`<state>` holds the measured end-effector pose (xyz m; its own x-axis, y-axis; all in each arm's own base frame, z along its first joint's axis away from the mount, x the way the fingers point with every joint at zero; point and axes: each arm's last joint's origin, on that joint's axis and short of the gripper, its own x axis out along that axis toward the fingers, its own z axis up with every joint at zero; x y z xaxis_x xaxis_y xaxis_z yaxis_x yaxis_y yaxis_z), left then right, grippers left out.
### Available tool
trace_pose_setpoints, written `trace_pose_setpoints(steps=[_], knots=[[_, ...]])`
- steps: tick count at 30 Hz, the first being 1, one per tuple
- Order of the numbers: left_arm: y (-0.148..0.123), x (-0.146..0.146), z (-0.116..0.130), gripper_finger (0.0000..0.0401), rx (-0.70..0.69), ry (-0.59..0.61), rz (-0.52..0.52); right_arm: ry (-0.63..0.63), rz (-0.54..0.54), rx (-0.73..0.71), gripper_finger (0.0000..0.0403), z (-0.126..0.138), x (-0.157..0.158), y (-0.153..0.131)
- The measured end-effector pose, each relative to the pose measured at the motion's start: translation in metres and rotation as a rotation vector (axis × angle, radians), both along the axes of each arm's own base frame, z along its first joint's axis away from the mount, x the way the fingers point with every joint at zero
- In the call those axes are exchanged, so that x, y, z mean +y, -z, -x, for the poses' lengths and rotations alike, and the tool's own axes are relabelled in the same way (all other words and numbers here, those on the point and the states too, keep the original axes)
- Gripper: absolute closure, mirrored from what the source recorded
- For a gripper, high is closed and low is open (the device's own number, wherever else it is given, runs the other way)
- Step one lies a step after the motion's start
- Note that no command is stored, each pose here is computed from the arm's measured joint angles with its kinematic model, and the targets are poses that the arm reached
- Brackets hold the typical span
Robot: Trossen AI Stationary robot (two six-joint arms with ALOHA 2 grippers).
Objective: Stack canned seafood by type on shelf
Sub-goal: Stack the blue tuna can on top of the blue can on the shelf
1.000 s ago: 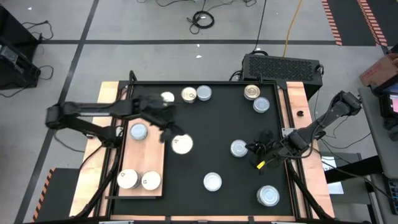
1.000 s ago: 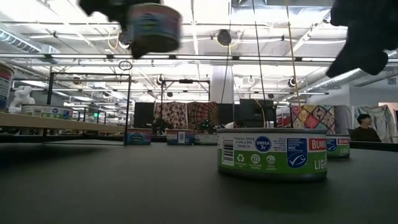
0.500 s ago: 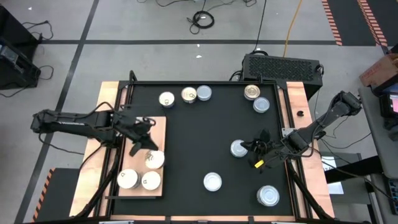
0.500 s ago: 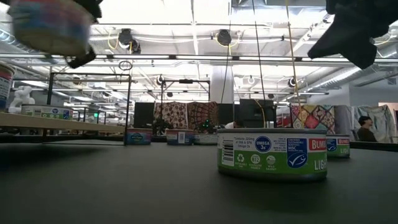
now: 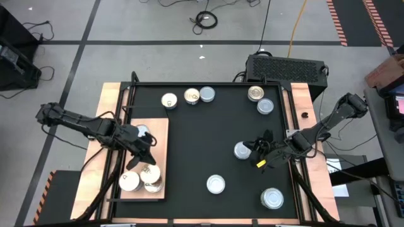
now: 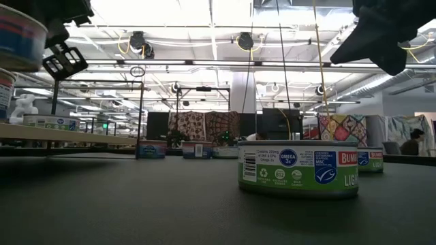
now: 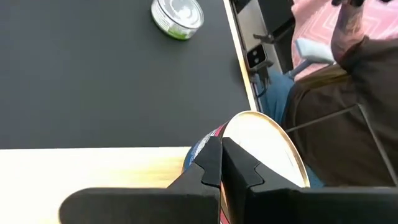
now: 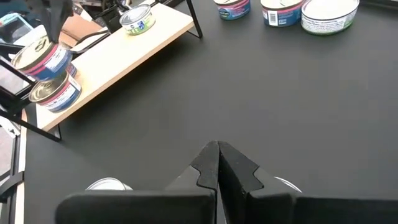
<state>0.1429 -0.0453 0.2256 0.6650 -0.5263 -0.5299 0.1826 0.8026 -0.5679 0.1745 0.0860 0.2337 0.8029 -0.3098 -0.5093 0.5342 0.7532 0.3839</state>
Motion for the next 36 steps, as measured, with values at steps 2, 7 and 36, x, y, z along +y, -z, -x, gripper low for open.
trace_pose_setpoints(steps=[2, 7, 36], knots=[[0.001, -0.005, -0.001, 0.0401, 0.007, 0.004, -0.007, 0.005, 0.000, 0.000, 0.0403, 0.000, -0.001, 0.000], [0.007, -0.017, -0.007, 0.0401, 0.021, 0.030, -0.035, 0.014, 0.003, 0.001, 0.0403, -0.001, -0.003, 0.000], [0.017, -0.030, -0.021, 0.0401, 0.058, 0.059, -0.028, 0.000, 0.017, 0.011, 0.0403, -0.002, -0.003, 0.000]])
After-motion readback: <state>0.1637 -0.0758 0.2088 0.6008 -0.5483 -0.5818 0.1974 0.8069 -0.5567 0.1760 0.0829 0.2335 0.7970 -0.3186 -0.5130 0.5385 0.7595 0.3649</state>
